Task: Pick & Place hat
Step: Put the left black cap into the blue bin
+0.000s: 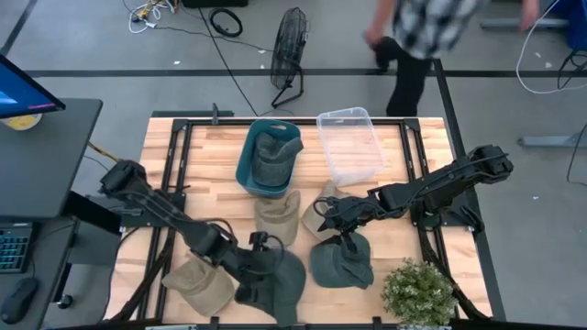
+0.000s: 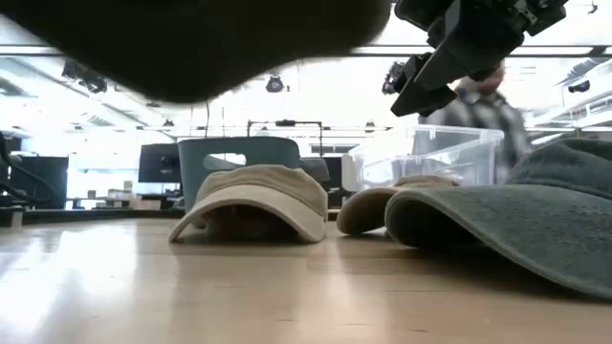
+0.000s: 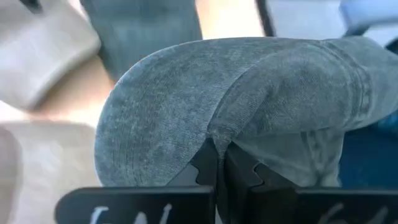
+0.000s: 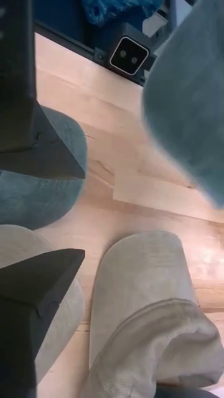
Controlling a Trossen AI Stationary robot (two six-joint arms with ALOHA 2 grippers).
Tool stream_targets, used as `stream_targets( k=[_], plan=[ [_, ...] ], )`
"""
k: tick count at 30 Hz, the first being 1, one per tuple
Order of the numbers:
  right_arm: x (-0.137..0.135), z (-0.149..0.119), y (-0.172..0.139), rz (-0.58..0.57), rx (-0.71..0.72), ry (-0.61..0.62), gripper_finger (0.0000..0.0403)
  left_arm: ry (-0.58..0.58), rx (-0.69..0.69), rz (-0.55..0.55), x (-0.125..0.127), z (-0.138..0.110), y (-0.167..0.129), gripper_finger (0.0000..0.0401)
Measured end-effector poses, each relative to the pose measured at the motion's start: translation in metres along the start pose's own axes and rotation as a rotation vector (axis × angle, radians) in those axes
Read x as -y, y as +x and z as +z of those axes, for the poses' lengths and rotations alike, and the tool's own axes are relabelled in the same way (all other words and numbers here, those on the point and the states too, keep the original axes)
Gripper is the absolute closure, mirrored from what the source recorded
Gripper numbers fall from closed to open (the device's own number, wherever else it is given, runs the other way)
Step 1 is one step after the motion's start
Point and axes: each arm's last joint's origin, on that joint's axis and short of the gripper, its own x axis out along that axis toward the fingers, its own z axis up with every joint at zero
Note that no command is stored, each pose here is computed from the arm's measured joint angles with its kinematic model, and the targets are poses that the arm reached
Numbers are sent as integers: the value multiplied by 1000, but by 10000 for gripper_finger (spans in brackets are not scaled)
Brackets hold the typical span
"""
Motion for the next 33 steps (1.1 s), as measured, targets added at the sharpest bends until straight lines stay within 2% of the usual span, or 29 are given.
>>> stream_targets(
  k=[2,4,7,9,11,16,19,22,26,27,30,33],
  plan=[
    [0,0,0,1,4,-1,207,19,33,27,-2,11,-15,385],
    [0,1,0,1,8,-2,207,65,62,125,-8,20,-28,384],
    [0,1,0,1,9,-2,207,132,86,381,-26,31,-50,392],
    [0,1,0,1,10,-2,207,144,96,557,-44,40,-61,395],
    [0,2,0,2,16,-4,207,139,89,680,-65,47,-68,394],
    [0,3,0,4,30,-49,207,124,-3,830,-130,59,-67,394],
    [0,3,0,4,32,-51,207,123,-98,868,-169,57,-63,395],
    [0,3,0,4,32,-53,207,91,-124,930,-204,53,-60,394],
    [0,3,0,4,33,-61,207,126,-218,980,-240,44,-61,396],
    [0,3,0,4,33,-65,207,152,-247,966,-247,42,-59,396],
    [0,3,0,3,33,-78,207,217,-338,828,-261,26,-50,394],
    [0,3,0,3,33,-83,207,207,-322,716,-265,15,-39,395]
  ],
)
